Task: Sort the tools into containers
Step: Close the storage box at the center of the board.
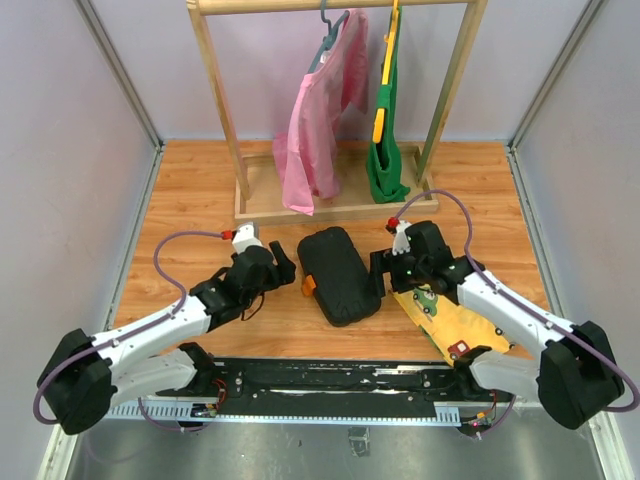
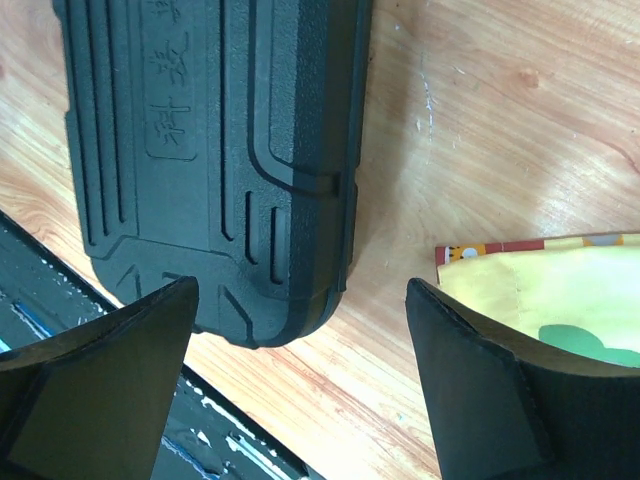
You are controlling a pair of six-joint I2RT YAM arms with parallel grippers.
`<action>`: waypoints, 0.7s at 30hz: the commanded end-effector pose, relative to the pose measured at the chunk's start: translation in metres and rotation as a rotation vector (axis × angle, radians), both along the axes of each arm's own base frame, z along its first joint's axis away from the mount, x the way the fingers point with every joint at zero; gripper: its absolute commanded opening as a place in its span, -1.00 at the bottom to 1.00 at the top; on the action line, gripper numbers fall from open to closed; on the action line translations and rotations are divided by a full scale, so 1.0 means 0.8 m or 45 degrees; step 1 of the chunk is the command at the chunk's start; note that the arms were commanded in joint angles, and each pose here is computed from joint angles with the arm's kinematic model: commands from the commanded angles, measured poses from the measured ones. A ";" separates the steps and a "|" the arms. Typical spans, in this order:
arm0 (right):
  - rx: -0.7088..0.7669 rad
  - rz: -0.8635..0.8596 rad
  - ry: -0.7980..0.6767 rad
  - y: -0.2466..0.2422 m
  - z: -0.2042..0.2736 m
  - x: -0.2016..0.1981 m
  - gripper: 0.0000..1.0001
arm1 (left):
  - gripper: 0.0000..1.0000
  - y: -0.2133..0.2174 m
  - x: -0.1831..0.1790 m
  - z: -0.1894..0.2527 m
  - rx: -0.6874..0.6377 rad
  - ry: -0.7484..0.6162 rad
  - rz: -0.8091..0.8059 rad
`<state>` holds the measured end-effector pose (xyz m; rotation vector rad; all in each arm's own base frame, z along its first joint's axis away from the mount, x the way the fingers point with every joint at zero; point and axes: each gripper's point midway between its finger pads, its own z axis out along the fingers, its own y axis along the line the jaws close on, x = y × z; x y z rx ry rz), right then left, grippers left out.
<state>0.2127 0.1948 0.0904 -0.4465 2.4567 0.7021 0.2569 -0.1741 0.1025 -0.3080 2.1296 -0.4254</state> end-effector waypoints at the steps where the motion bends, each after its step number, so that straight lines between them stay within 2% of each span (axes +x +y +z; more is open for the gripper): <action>1: 0.030 0.054 -0.017 0.015 0.004 0.006 0.72 | 0.49 -0.024 -0.012 0.009 -0.171 0.055 -0.008; 5: 0.094 0.085 -0.015 0.027 0.004 0.005 0.71 | 0.57 -0.056 -0.027 0.009 -0.204 0.113 -0.053; 9: 0.099 0.090 0.008 0.029 -0.004 0.003 0.71 | 0.65 -0.065 -0.031 -0.003 -0.194 0.217 -0.002; 14: 0.122 0.117 0.037 0.034 -0.013 -0.002 0.71 | 0.77 -0.079 -0.034 -0.014 -0.205 0.264 -0.012; 18: 0.124 0.124 0.051 0.034 -0.017 -0.004 0.71 | 0.78 -0.090 -0.029 -0.014 -0.227 0.258 -0.031; 21: 0.125 0.126 0.053 0.035 -0.019 -0.003 0.71 | 0.68 -0.099 -0.025 -0.011 -0.245 0.250 -0.049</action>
